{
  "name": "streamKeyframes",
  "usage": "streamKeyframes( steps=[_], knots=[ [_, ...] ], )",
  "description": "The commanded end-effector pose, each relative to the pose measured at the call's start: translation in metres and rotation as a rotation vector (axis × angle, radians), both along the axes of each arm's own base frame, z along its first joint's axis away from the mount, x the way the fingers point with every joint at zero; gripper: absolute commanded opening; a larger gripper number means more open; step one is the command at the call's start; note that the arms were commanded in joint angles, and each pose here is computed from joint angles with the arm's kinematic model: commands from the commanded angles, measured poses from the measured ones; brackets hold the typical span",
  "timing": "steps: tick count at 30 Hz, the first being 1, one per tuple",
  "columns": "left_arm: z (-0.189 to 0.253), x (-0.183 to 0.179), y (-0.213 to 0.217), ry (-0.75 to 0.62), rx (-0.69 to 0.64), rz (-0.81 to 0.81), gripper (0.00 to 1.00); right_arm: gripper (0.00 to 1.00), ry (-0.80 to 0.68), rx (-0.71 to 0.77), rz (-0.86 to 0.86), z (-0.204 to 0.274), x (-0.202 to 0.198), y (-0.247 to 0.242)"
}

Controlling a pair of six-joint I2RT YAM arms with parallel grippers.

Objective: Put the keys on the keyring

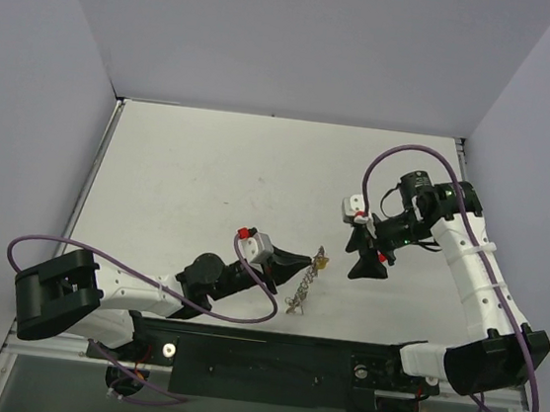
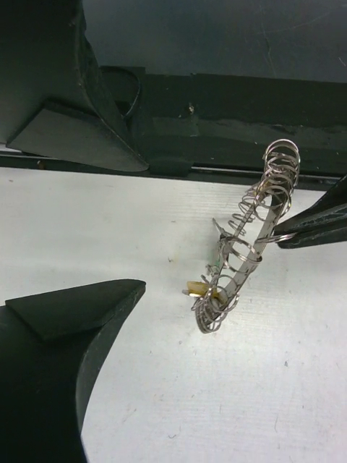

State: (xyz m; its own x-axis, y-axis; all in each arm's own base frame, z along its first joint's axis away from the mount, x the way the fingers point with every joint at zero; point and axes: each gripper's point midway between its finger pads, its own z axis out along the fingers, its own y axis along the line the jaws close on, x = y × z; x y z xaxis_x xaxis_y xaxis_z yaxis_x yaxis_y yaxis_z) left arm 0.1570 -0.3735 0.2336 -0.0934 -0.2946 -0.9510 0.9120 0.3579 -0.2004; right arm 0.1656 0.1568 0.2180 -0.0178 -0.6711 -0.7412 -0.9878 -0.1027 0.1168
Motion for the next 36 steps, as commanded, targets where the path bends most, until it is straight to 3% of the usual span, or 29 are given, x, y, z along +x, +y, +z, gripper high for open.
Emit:
streamKeyframes(
  steps=[1, 15, 36],
  knots=[
    [0.058, 0.007, 0.008, -0.063, -0.161, 0.042, 0.00, 0.58, 0.172, 0.085, -0.022, 0.013, -0.040, -0.007],
    [0.072, 0.003, 0.015, -0.086, -0.192, 0.039, 0.00, 0.66, 0.215, 0.195, -0.169, 0.010, -0.030, -0.017],
    [0.077, 0.011, 0.021, -0.091, -0.198, 0.092, 0.00, 0.66, 0.201, 0.156, -0.077, 0.018, -0.042, -0.007]
  ],
)
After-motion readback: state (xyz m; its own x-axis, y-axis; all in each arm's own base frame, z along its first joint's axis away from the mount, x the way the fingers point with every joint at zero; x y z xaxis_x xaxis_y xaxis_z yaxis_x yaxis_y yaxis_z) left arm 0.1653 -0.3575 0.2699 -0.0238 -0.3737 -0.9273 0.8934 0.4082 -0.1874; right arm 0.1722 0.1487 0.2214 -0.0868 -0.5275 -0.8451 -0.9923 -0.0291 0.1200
